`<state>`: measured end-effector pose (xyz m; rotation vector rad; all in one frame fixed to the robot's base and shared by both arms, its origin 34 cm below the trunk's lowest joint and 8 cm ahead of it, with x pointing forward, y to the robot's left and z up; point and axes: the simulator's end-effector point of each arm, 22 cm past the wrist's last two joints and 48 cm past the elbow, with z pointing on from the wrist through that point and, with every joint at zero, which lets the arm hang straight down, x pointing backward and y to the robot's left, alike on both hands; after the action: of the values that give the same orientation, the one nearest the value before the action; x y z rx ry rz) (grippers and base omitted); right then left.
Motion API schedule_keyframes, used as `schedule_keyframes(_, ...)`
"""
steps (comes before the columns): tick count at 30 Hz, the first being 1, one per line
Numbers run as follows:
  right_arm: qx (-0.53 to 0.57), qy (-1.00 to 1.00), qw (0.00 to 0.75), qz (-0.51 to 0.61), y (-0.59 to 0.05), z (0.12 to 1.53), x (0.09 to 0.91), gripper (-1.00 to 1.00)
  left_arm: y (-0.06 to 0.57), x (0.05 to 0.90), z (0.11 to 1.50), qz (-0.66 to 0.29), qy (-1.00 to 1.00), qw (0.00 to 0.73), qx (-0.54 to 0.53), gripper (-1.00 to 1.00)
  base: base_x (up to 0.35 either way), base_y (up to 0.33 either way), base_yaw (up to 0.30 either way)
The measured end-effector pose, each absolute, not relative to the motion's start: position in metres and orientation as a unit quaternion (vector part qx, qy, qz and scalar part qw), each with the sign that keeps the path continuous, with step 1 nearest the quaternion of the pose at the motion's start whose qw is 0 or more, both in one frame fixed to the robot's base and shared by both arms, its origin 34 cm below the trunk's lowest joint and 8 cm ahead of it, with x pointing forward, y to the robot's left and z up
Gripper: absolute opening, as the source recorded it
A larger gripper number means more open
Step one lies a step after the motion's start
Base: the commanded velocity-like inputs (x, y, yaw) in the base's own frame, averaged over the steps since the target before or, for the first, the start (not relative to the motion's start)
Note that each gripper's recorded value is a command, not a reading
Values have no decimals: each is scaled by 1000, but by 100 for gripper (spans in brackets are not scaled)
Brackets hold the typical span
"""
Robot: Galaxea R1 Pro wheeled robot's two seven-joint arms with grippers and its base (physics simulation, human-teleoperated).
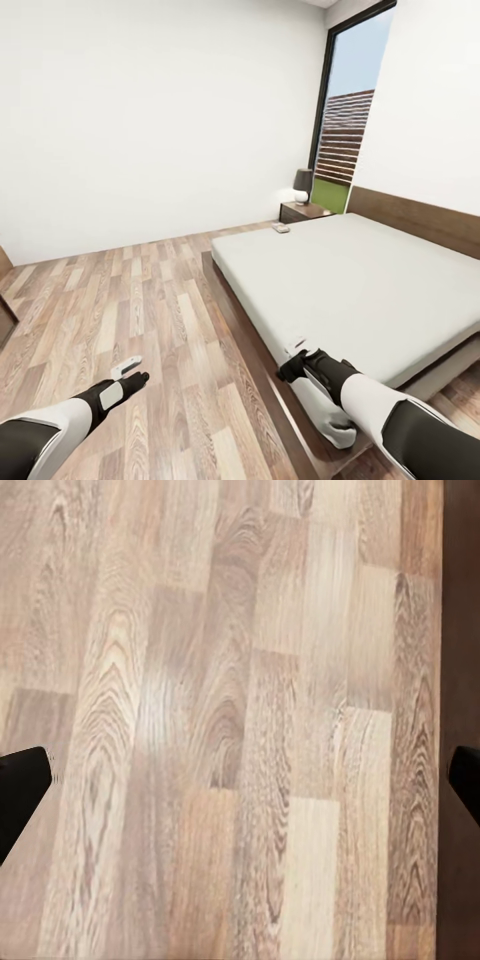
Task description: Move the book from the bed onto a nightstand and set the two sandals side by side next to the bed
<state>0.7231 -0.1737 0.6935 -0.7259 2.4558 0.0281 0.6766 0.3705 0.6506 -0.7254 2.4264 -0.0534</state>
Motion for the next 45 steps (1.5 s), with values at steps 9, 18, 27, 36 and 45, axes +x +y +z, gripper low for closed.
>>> schedule_keyframes(9, -273, 917, 292, 11, -171, 712, 723, 100, 370, 678, 669, -21, 913, 304, -273, 100, 0, 0, 208)
schedule_keyframes(18, -273, 915, 297, 10, -171, 730, 723, 100, 370, 679, 688, -23, 911, 308, -273, 100, 0, 0, 208)
schedule_keyframes(27, -274, 913, 302, 8, -171, 749, 724, 100, 370, 680, 706, -24, 909, 313, -273, 100, 0, 0, 208)
schedule_keyframes(36, -274, 912, 306, 6, -171, 767, 724, 100, 369, 682, 724, -27, 908, 318, -272, 100, 0, 0, 208)
schedule_keyframes(45, -274, 910, 311, 5, -171, 784, 724, 100, 370, 682, 741, -28, 906, 323, -272, 100, 0, 0, 208)
